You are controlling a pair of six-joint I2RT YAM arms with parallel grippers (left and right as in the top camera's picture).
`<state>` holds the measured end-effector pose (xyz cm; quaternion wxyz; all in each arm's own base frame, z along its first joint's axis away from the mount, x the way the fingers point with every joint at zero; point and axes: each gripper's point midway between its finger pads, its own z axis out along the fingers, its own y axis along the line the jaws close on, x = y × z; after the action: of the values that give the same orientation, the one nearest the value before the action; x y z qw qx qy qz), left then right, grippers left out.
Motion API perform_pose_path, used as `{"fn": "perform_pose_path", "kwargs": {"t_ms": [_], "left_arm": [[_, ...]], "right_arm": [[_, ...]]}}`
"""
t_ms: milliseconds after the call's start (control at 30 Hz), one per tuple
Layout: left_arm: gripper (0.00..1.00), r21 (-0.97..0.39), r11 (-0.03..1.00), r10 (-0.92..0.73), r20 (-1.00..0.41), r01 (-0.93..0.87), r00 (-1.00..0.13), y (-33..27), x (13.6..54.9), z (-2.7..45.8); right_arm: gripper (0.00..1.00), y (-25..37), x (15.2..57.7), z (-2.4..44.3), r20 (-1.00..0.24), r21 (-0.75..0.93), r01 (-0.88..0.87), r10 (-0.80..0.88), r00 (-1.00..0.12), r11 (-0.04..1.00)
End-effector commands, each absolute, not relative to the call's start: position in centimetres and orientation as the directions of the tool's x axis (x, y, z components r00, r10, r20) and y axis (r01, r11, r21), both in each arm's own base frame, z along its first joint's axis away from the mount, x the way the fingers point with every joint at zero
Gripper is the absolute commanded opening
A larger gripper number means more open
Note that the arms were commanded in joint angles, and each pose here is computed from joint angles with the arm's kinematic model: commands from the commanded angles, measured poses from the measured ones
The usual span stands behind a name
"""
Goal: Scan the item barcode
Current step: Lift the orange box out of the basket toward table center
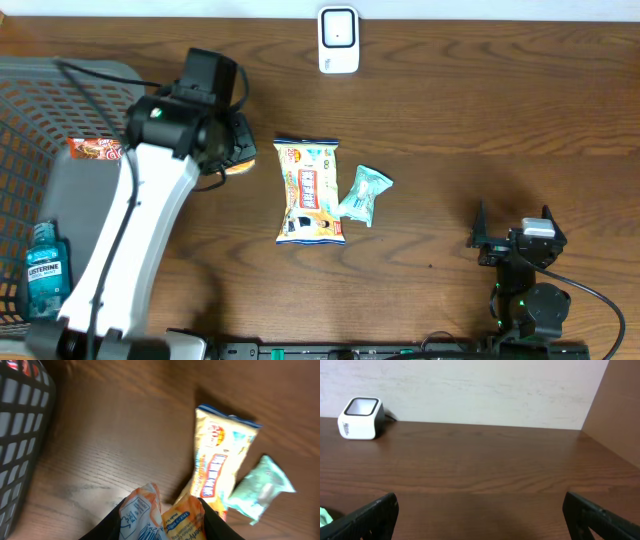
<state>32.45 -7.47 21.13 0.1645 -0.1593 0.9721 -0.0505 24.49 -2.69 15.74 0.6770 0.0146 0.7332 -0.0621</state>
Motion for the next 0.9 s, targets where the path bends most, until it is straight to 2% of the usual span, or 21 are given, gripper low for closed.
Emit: {"fn": "perform_pose_path", "kwargs": {"t_ms": [0, 233, 533, 867], "left_arm": [[0.33, -0.069, 0.95, -0.312, -0.228, -0.304, -0.922, -7.1, 32.7, 17.8], [0.32, -0.018, 0.951, -0.307, -0.148, -0.308, -0.94, -7.1, 32.5, 14.6], [0.32, -0.012, 0.952, -0.306, -0.139, -0.307, -0.942, -7.3, 33.3, 13.3], [0.33, -0.01, 0.951, -0.307, -0.135, -0.308, -0.942, -7.2, 32.9, 8.3]], "right_arm": [[0.99, -2.7, 24.5, 15.6, -0.994, -0.083, 0.104, -0.075, -0.084, 0.991], [0.99, -2.7, 24.5, 15.6, -0.994, -0.083, 0.105, -0.075, -0.084, 0.991], [0.99, -2.7, 24.5, 15.6, -0.994, -0.083, 0.105, -0.075, -0.084, 0.991], [0.99, -2.7, 24.5, 15.6, -0.994, -0.083, 0.105, -0.075, -0.084, 0.991]]}}
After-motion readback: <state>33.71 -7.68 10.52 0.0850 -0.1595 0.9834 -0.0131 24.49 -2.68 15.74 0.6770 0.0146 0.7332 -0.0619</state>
